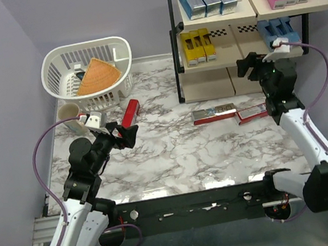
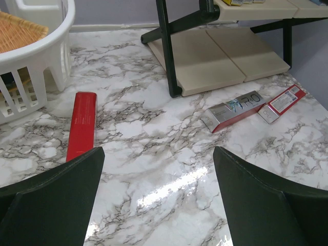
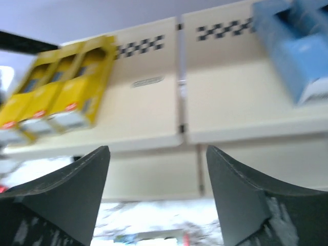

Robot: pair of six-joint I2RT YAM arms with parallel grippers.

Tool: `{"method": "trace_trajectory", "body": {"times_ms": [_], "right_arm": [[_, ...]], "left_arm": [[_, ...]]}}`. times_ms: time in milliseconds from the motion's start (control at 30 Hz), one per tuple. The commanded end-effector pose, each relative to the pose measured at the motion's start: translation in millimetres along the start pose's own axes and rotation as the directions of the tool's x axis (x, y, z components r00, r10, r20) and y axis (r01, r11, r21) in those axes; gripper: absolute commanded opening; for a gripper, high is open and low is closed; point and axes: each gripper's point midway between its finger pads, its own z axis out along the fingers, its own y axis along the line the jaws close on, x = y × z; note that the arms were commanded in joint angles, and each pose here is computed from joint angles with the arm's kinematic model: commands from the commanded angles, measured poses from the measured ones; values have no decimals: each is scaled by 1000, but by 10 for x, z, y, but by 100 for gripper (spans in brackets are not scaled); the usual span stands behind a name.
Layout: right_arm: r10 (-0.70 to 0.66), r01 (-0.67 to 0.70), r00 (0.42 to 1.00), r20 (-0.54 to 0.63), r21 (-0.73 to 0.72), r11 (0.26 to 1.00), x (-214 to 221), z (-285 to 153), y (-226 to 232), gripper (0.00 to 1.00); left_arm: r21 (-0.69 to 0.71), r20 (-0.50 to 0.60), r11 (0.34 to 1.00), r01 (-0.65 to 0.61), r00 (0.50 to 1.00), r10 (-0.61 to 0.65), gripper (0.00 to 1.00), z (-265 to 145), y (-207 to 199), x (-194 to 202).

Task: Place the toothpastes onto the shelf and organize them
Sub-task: Place the toothpaste on the shelf, then move the toothpaste to the center of the board.

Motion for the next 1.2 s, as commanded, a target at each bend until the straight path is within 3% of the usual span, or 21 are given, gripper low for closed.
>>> {"method": "trace_trajectory", "body": {"times_ms": [0,233,467,667,833,1167], "right_arm": [[161,-157,977,-137,37,987,682,-385,284,88],[97,-142,947,-305,-129,981,1512,-725,1069,91],[-103,33,936,-338,-205,978,1796,-447,1631,90],[-232,129,888,-396,-271,954,2094,-96,1976,86],[-295,169,827,-479,-288,942,2403,11,2034,86],[-360,158,680,-639,-352,923,2943,-467,1818,83]], "left_arm": [[41,24,999,4,1000,-5,99,-25,-80,-66],[50,24,999,7,1000,-9,99,-26,-99,-69],[39,17,999,4,1000,-5,99,-19,-72,-42],[39,11,999,2,1000,-3,99,-12,-68,-27],[48,5,999,3,1000,-3,99,-7,-84,-19],[51,-3,999,7,1000,-6,99,9,-85,-3]]}}
